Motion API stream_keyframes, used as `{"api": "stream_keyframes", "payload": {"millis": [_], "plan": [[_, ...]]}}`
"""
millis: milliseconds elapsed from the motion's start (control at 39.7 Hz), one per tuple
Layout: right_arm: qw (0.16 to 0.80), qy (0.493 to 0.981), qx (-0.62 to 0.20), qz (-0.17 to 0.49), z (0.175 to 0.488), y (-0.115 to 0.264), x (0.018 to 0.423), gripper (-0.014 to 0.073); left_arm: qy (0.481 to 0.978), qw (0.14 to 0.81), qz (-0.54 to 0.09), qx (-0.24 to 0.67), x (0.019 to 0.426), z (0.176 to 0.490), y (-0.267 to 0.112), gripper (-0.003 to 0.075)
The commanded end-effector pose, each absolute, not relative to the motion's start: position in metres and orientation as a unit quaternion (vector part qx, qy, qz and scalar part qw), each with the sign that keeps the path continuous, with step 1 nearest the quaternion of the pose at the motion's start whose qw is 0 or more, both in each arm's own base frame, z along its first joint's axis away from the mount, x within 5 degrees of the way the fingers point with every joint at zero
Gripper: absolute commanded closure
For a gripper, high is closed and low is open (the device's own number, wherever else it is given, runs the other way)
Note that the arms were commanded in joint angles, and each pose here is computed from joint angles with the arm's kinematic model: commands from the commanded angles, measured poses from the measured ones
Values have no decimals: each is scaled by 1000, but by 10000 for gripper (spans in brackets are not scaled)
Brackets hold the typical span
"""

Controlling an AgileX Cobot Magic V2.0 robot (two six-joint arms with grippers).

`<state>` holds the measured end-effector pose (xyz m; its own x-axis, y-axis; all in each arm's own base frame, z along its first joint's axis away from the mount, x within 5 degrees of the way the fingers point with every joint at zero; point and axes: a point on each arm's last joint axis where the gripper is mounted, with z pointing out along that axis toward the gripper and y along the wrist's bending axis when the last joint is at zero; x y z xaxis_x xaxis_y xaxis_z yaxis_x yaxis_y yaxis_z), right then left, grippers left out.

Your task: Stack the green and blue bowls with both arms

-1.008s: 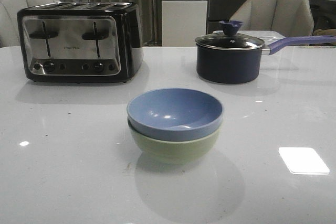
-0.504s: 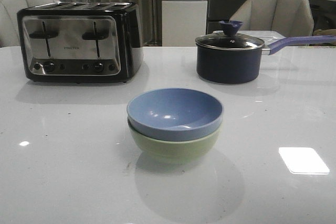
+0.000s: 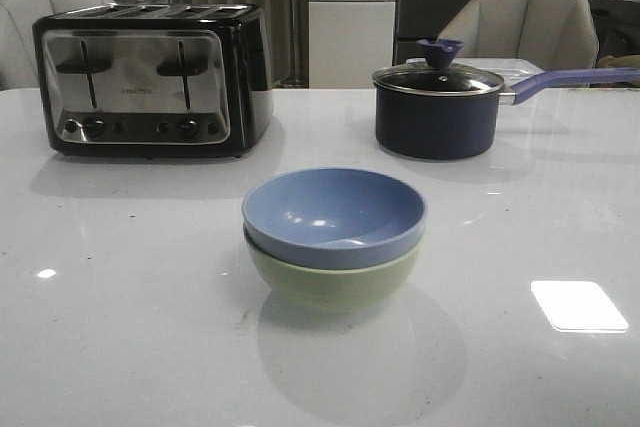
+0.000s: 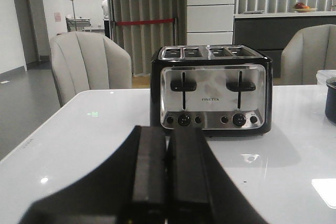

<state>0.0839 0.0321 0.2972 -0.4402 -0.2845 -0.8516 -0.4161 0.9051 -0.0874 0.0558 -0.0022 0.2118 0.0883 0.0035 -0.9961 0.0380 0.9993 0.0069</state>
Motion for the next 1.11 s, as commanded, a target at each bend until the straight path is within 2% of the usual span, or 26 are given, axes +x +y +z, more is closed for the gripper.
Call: {"api": "stream_keyframes", "payload": {"millis": [0, 202, 529, 1083], "plan": [[588, 796, -144, 27, 301, 19, 82, 567, 636, 772, -13, 14, 53, 219, -2, 621], [669, 740, -59, -37, 264, 2, 62, 567, 636, 772, -13, 14, 53, 219, -2, 621], [738, 672, -22, -48, 209, -2, 55, 567, 636, 772, -13, 14, 53, 219, -2, 621], [751, 659, -14, -43, 210, -2, 54, 567, 636, 771, -13, 14, 54, 219, -2, 621]]}}
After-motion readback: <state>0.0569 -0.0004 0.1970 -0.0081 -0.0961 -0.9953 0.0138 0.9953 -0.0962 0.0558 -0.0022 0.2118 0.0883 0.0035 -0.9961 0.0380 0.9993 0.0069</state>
